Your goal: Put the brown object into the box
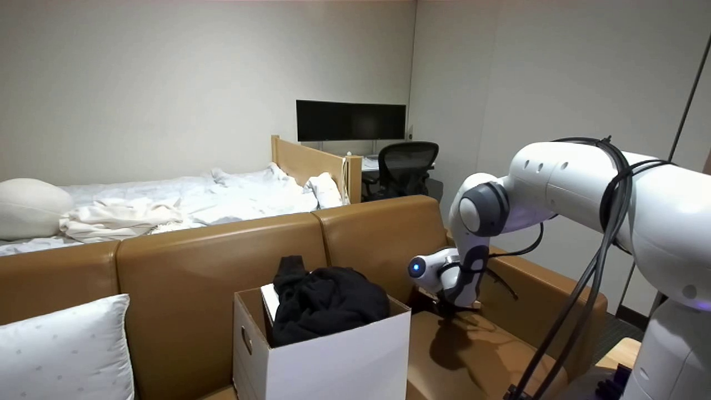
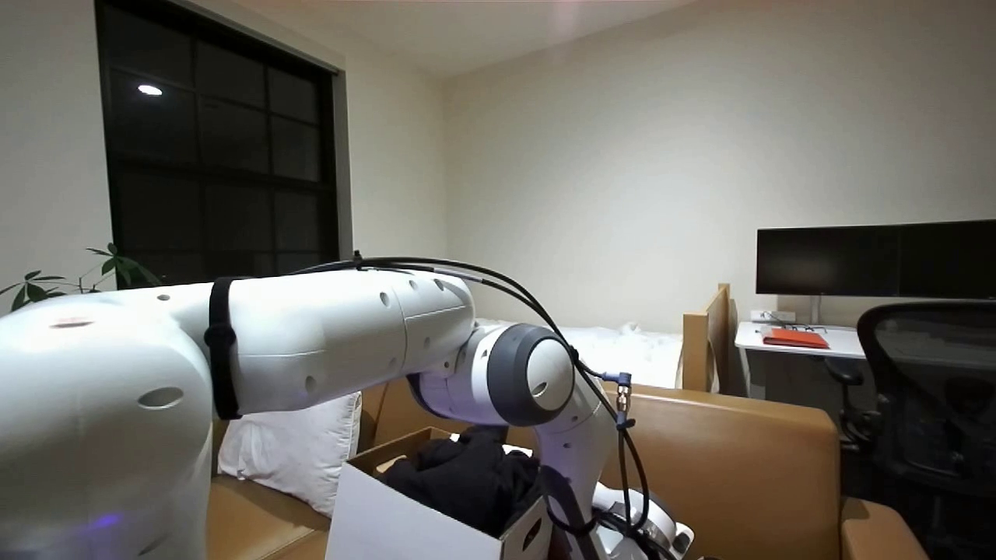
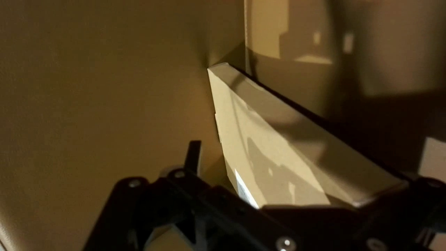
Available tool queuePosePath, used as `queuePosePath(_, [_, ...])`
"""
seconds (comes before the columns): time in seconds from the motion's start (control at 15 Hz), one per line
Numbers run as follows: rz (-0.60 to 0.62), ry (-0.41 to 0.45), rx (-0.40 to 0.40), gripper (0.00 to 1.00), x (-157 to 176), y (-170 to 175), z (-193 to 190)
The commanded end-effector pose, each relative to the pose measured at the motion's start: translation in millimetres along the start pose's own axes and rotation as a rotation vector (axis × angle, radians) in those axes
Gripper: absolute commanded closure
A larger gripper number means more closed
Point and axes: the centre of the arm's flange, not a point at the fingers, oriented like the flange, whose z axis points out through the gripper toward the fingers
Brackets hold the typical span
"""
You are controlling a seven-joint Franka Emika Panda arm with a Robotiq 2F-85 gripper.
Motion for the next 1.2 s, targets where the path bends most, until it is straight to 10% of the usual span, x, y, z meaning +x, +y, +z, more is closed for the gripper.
queuePosePath(0.0, [0.019,-0.007,-0.054,0.32,29,-23,65])
queuePosePath(0.6, [0.059,-0.013,-0.030,0.89,39,-17,31])
queuePosePath(1.13, [0.185,-0.142,0.000,0.93,9,32,-70])
